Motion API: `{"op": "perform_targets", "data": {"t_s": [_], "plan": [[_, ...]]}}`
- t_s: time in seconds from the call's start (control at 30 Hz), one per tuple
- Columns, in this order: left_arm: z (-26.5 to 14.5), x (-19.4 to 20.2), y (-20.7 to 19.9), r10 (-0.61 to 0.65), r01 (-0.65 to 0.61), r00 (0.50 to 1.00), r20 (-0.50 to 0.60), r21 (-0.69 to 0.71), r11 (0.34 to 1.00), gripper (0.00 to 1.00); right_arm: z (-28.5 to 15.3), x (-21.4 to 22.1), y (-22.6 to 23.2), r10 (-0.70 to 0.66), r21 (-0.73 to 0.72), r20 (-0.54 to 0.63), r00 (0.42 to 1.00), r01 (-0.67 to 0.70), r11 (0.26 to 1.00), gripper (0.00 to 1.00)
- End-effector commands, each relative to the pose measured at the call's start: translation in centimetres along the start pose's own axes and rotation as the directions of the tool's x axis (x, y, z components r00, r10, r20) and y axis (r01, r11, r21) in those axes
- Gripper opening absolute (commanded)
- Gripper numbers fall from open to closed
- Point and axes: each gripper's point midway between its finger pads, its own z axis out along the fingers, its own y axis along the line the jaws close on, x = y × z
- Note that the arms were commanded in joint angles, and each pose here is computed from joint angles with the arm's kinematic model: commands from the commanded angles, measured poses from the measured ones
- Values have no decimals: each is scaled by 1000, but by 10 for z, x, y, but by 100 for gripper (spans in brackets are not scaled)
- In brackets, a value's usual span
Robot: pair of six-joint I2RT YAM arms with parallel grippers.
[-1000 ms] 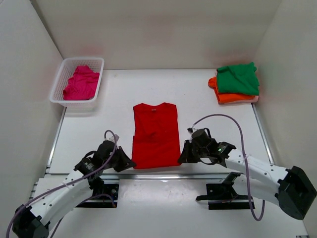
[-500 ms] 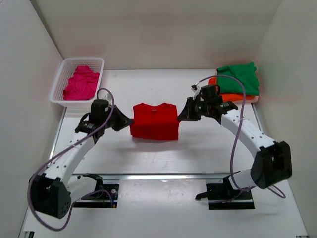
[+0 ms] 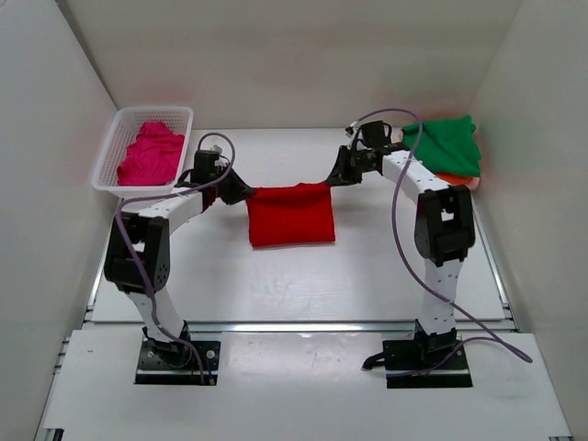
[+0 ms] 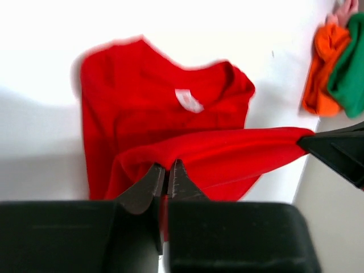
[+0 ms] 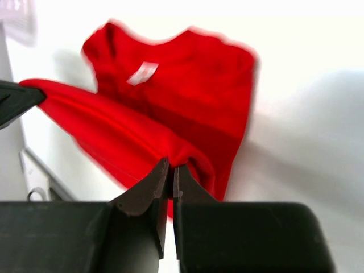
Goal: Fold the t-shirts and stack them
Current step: Fold the long partially folded tshirt into a neat square, then put the neatly folded tshirt into the corner of the board with the right arm
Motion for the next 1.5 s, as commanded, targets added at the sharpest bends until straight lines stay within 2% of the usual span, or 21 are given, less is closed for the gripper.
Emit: {"op": "perform_targets", "data": {"t_s": [0.0, 0.03, 0.1, 0.13, 0.17, 0.23, 0.3, 0.33, 0.37, 0.43, 0.6, 0.67, 0.77, 0.83, 0.97, 1.07, 1.17, 1.23, 1.27, 1.37, 1.47], "plan": [[13, -73, -13, 15, -22, 980, 198, 32, 999, 19, 3, -70, -17, -133, 65, 130, 982, 126, 990, 2], [21, -90, -19, -4, -13, 972, 236, 74, 997, 26, 16, -76, -23, -144, 82, 132, 981, 134, 988, 8], [22, -114, -27, -79, 37, 957, 278, 151, 988, 33, 13, -118, -35, -174, 141, 226, 958, 145, 979, 30], [21, -124, -34, -110, 52, 945, 309, 189, 981, 36, 10, -129, -35, -172, 143, 255, 952, 139, 980, 44], [15, -133, -35, -132, 67, 935, 330, 202, 977, 38, 8, -135, -37, -171, 142, 280, 945, 135, 981, 50], [2, -140, -47, -129, 49, 919, 373, 215, 975, 41, -2, -137, -39, -158, 136, 309, 938, 120, 983, 67], [-13, -134, -46, -110, 30, 909, 403, 199, 980, 42, -13, -130, -33, -171, 142, 326, 930, 131, 981, 76], [-15, -127, -50, -101, 16, 911, 399, 211, 977, 43, -6, -112, -44, -156, 143, 298, 942, 117, 983, 80], [-18, -120, -49, -86, 2, 912, 401, 205, 979, 44, -13, -111, -40, -157, 137, 312, 937, 120, 983, 82], [-12, -102, -45, -82, 13, 930, 358, 189, 982, 44, -2, -80, -50, -121, 110, 277, 953, 93, 990, 91], [32, -49, -30, -87, 55, 978, 190, 169, 984, 43, 17, -44, -50, -69, 71, 213, 975, 55, 996, 92], [50, -27, -15, -72, 62, 990, 120, 88, 994, 43, 30, -33, -49, -70, 94, 175, 982, 54, 994, 93], [69, -3, 12, -72, 73, 996, 49, -34, 997, 42, 54, -12, -51, -87, 184, 95, 992, 68, 981, 97], [75, 8, 29, -93, 94, 996, 16, -73, 993, 41, 75, 6, -47, -100, 240, 15, 995, 94, 966, 99], [76, 26, 48, -128, 125, 991, -24, -100, 987, 40, 101, 34, -30, -87, 254, -110, 990, 113, 960, 100], [71, 27, 54, -137, 135, 990, -12, -98, 986, 40, 105, 40, -6, -52, 157, -156, 986, 76, 985, 60], [68, 25, 55, -136, 135, 991, -5, -97, 986, 40, 109, 49, -6, -17, 97, -226, 974, 39, 994, 54], [68, 27, 55, -138, 136, 990, -14, -84, 987, 41, 109, 47, -2, -34, 68, -243, 970, 52, 996, 27], [68, 28, 54, -145, 143, 989, -16, -72, 987, 41, 107, 41, -5, -46, 47, -234, 971, 58, 997, 0], [61, 23, 35, -155, 156, 988, -27, 24, 988, 43, 92, 11, -7, -132, 53, -174, 976, 143, 988, 0], [51, 11, 24, -143, 146, 988, -50, 59, 988, 45, 60, -37, -11, -252, 99, -73, 965, 258, 961, 0]]}}
